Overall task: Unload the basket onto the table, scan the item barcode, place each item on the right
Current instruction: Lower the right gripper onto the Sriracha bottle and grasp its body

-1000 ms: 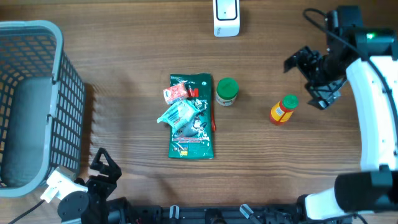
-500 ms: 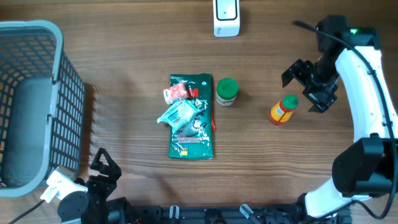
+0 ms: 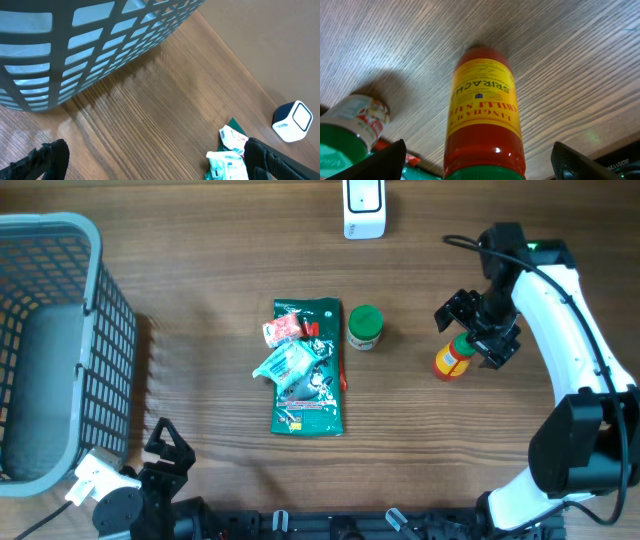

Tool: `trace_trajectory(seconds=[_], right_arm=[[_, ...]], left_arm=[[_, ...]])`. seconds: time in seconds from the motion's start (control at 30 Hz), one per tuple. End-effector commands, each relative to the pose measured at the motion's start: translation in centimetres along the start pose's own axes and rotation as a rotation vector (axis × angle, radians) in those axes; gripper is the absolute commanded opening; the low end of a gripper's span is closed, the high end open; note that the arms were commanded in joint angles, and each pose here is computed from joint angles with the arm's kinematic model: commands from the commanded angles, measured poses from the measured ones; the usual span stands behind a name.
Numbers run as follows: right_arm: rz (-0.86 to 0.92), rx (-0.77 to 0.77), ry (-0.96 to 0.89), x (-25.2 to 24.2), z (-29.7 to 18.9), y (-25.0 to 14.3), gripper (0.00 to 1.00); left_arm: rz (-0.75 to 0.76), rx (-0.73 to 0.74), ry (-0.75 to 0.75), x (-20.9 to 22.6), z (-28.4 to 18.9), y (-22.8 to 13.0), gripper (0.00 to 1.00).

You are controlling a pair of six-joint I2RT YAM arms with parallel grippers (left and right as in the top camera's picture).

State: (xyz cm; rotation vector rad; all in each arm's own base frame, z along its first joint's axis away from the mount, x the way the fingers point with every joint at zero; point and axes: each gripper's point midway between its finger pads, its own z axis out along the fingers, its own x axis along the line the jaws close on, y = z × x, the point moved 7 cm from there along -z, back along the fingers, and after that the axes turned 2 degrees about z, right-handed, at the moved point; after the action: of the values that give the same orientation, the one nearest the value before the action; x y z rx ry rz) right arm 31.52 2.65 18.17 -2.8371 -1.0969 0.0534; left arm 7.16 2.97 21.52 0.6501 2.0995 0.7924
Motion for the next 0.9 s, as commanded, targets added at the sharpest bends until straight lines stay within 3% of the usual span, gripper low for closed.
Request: trace_trajectory(seconds=[0.0,0.43,0.67,0.87], right_arm=[[0.052,-0.03,-0.061,0.1,1.0,0.2,0.93],[0.05,-0.038,-0.054,0.3,1.2,0.3,0.8],[0.055,-0.024,-0.072,0.8,2.4,0.7,0.79],[0.056,-0.014,-0.082,1.1,3.4,1.1,0.59]], left_arm=[[-0.007,-0.01,0.012,0.1,0.0,0.0,1.0],[-0.007,-0.01,0.012,0.1,0.0,0.0,1.0],[-0.007,-0.01,0.012,0.1,0.0,0.0,1.0],[-0.007,-0.01,0.012,0.1,0.0,0.0,1.0]])
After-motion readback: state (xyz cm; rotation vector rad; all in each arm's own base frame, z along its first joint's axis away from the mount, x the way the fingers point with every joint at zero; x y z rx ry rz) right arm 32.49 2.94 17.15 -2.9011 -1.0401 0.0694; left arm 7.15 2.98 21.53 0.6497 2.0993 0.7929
